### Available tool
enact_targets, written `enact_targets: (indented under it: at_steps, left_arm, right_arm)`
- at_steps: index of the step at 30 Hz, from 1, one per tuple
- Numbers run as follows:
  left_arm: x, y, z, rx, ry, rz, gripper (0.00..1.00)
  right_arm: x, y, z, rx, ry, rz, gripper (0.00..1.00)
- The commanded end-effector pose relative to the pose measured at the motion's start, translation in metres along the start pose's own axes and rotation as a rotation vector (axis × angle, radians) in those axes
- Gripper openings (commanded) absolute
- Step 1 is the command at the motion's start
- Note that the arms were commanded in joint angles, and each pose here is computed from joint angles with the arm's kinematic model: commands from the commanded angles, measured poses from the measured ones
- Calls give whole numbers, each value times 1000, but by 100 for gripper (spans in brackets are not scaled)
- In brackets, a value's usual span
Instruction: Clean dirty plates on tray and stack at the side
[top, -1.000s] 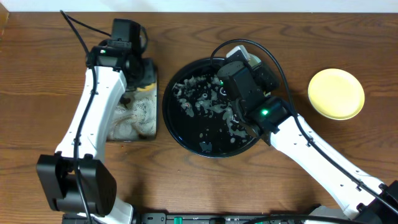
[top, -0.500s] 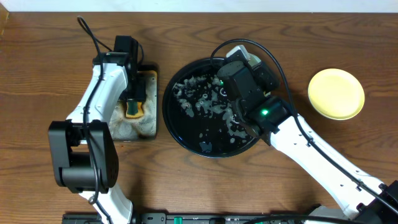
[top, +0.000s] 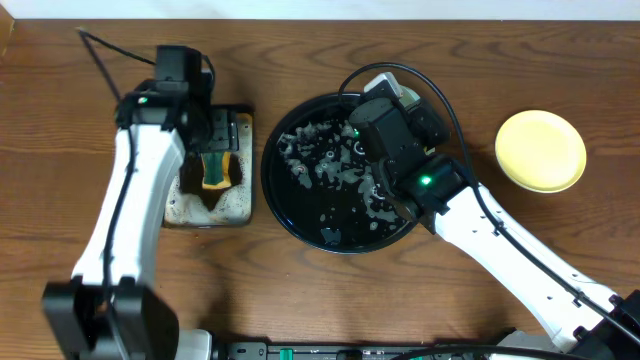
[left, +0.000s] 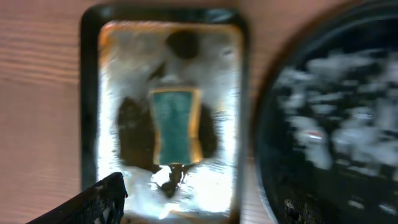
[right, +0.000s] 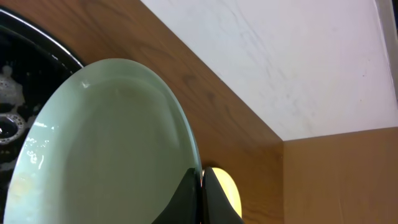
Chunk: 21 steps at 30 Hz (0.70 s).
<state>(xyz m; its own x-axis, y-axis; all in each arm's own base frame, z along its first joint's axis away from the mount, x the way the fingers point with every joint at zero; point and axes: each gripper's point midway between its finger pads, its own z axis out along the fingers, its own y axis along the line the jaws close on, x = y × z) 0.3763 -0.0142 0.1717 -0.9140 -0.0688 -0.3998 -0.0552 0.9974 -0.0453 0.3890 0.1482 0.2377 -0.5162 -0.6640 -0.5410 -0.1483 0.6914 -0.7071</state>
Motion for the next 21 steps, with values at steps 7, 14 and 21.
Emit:
enact_targets:
  at_steps: [7,14,21]
  left_arm:
    - [0,-27,-20,164,-15,-14,78]
    - [4,-28,-19,163,-2,-14,78]
    - [4,-28,-19,163,-1,-14,78]
  right_arm:
    - [21,-11,19,-28,67,159,1]
    - [26,-5,25,-95,85,249,1]
    - [38,4,34,-255,131,407,1]
